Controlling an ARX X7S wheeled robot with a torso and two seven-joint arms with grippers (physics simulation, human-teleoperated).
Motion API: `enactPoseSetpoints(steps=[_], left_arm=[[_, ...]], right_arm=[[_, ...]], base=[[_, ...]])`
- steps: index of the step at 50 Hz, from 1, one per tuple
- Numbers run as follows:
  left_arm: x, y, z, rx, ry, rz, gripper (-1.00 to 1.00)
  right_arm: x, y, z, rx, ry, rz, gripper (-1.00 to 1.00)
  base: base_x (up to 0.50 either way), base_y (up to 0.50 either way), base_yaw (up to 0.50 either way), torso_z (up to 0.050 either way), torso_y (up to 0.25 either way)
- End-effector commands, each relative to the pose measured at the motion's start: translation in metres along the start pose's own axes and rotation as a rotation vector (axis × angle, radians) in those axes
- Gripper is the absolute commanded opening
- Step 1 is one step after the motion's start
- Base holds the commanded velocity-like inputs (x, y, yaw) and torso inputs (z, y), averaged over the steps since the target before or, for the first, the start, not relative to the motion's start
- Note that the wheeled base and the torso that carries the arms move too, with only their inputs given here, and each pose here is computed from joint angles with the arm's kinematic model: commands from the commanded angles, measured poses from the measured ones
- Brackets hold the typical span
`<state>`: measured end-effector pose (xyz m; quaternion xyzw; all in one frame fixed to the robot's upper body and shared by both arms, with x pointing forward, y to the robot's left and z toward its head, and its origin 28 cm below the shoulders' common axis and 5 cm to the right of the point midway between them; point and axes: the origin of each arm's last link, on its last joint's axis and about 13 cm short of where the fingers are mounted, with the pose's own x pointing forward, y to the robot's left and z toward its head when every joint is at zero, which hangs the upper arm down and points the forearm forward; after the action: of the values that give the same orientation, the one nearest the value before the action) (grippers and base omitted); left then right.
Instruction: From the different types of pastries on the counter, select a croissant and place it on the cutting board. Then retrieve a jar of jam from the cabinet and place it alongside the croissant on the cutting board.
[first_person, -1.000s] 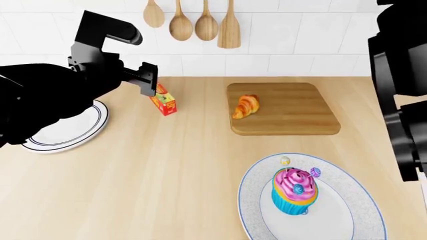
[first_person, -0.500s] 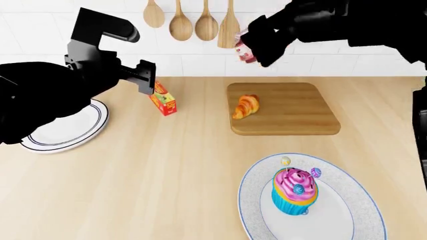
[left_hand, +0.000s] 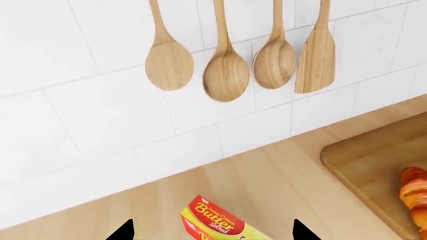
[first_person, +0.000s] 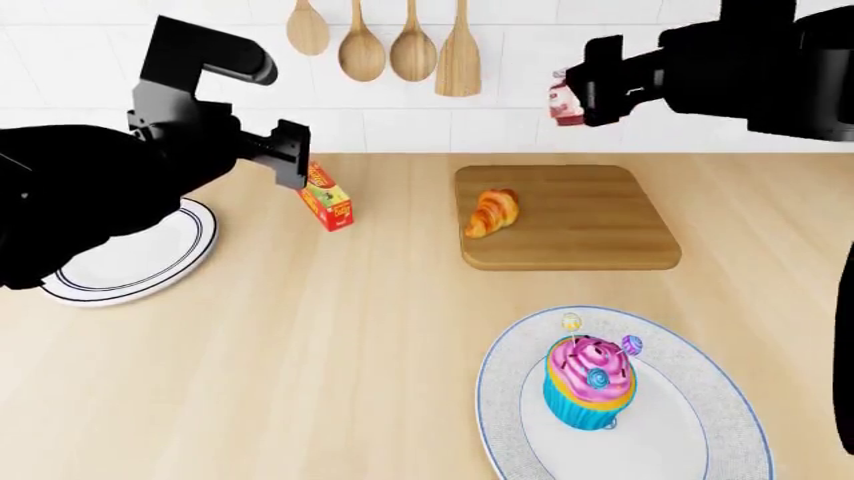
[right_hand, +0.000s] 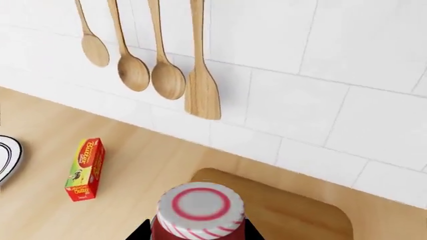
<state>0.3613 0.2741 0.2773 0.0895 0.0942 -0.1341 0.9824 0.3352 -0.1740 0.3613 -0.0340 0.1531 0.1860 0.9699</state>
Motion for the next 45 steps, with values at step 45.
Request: enactPoseSetpoints(steps=[45], left_arm=[[0.002, -0.006, -0.006, -0.006, 0.011, -0.012, 1.00]], right_arm=[[-0.024, 0.015, -0.088, 0.018, -0.285, -0.103, -1.00]], base=[[0.00, 0.00, 0.00, 0.000, 0.000]])
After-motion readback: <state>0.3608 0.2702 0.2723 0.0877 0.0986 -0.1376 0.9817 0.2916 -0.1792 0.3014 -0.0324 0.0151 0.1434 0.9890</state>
